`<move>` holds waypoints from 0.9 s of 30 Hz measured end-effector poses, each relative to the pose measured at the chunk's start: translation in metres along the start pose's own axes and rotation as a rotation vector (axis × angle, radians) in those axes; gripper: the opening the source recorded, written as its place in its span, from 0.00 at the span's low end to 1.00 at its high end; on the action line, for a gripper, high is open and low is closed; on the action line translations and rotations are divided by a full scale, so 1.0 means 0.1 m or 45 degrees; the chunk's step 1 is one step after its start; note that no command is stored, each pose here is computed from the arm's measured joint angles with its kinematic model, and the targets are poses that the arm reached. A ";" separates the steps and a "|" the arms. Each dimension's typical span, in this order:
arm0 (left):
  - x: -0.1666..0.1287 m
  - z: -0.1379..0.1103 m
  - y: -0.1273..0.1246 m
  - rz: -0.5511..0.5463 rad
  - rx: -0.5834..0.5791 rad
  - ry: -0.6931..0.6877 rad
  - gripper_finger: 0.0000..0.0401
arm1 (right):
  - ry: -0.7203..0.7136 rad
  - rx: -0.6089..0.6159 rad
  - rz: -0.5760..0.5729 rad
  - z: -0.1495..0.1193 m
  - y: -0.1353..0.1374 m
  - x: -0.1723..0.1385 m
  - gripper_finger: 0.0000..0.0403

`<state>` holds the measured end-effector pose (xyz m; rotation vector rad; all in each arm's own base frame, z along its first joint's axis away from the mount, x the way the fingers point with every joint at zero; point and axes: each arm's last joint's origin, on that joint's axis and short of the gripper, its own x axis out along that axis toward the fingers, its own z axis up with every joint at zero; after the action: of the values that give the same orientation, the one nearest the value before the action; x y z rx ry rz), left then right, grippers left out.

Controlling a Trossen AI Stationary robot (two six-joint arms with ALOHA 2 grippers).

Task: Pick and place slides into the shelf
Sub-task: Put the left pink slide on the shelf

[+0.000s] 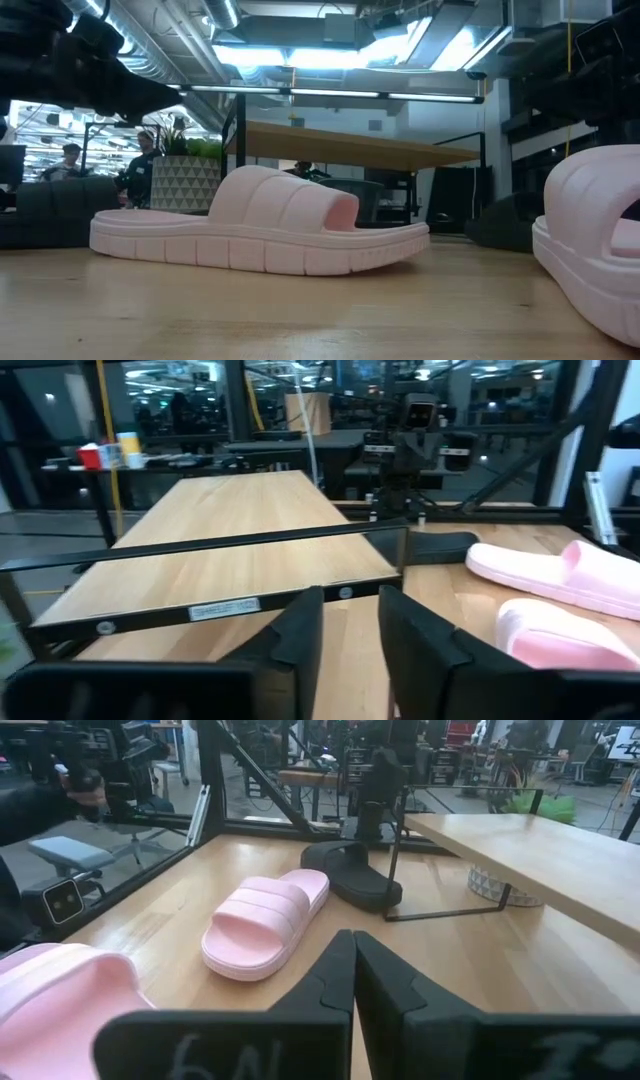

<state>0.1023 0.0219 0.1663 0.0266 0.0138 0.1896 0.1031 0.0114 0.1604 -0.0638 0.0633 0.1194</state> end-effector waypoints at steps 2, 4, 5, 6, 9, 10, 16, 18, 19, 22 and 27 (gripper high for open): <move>0.00 0.00 0.00 -0.019 0.000 0.000 0.14 | 0.000 -0.002 0.000 0.00 0.00 0.00 0.02; 0.00 -0.01 -0.01 -0.036 -0.001 0.006 0.09 | 0.000 -0.002 0.000 0.00 0.00 0.00 0.02; 0.00 -0.01 -0.01 -0.045 -0.002 0.013 0.06 | 0.000 0.000 0.000 0.00 0.00 0.00 0.02; 0.00 -0.02 -0.01 -0.050 -0.006 0.025 0.03 | 0.000 0.005 0.000 0.00 0.00 0.00 0.02; 0.01 -0.06 -0.01 -0.035 -0.052 0.078 0.01 | 0.000 0.004 0.015 0.00 0.00 0.00 0.02; 0.01 -0.06 -0.01 -0.023 -0.061 0.088 0.01 | -0.002 0.004 0.037 0.00 0.01 0.00 0.02; 0.05 -0.12 -0.01 -0.018 -0.066 0.170 0.00 | -0.018 0.079 0.181 0.01 0.04 0.00 0.02; 0.06 -0.14 -0.01 -0.022 -0.068 0.199 0.00 | -0.017 0.099 0.181 0.01 0.04 0.00 0.02; 0.06 -0.15 -0.01 -0.034 -0.076 0.214 0.00 | -0.017 0.099 0.181 0.01 0.04 0.00 0.02; 0.08 -0.15 -0.03 -0.123 -0.150 0.214 0.00 | -0.019 0.066 0.180 0.01 0.04 0.00 0.02; 0.09 -0.09 -0.07 -0.302 -0.219 0.151 0.00 | -0.046 -0.003 0.174 0.03 0.04 0.00 0.02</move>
<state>0.1122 0.0171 0.1572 -0.1575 0.1182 -0.0452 0.1025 0.0154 0.1631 -0.0594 0.0311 0.2571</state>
